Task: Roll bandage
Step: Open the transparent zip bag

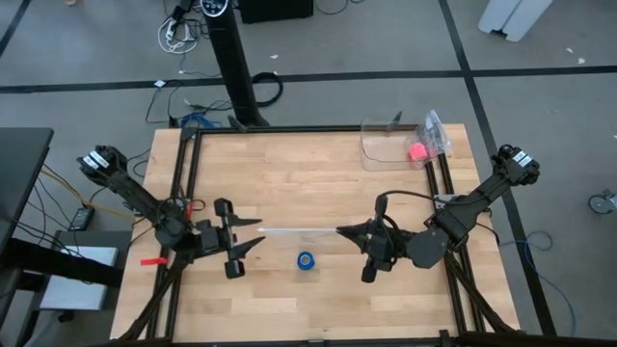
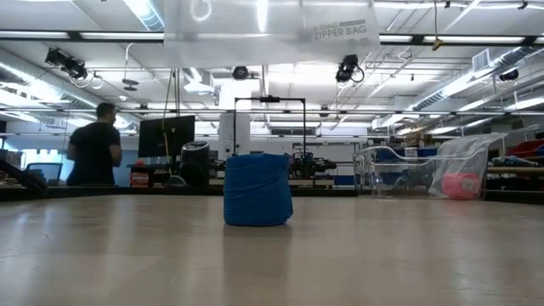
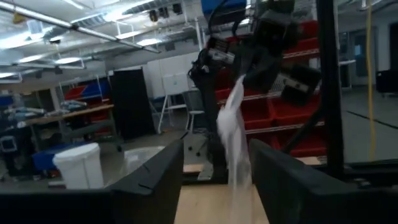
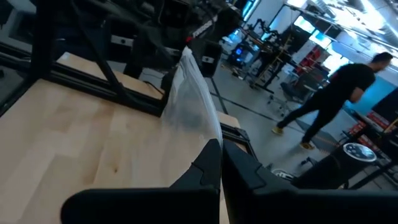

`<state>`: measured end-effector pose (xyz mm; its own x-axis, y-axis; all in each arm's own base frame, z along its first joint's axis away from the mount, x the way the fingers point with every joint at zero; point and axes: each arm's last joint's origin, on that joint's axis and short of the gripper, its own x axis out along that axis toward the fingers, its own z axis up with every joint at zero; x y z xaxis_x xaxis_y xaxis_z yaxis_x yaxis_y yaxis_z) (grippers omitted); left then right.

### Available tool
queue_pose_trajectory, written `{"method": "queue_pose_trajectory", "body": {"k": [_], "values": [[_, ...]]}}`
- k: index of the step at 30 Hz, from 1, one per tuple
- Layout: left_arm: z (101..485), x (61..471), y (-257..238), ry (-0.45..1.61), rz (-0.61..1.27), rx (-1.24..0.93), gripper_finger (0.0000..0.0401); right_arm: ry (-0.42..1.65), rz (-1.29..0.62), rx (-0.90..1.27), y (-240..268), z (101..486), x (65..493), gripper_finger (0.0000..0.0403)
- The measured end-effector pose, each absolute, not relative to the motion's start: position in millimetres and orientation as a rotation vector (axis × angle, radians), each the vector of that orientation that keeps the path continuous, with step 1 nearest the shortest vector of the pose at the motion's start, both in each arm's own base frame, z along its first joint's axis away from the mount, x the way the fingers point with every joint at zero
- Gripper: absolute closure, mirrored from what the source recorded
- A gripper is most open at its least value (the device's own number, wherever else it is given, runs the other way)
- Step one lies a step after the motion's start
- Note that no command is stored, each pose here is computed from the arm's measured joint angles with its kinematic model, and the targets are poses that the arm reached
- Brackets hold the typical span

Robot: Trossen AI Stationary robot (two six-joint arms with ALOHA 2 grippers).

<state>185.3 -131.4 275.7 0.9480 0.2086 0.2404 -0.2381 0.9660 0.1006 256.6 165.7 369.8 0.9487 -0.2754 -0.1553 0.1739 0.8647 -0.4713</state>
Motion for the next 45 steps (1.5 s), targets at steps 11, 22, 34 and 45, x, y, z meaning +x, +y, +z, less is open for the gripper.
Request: {"method": "queue_pose_trajectory", "body": {"k": [11,22,34,45], "values": [[283,194,-134,-0.211,0.171,0.153,0.0352,0.221,-0.234,-0.468,166,370,257,0.0402],[281,194,-133,-0.190,0.195,0.218,0.0397,0.273,-0.137,-0.370,157,367,254,0.0337],[280,192,-138,-0.182,0.163,0.227,0.0399,0.285,-0.167,-0.257,153,337,241,0.0249],[279,189,-142,-0.180,0.133,0.229,0.0399,0.180,-0.239,-0.257,145,336,242,0.0253]]}}
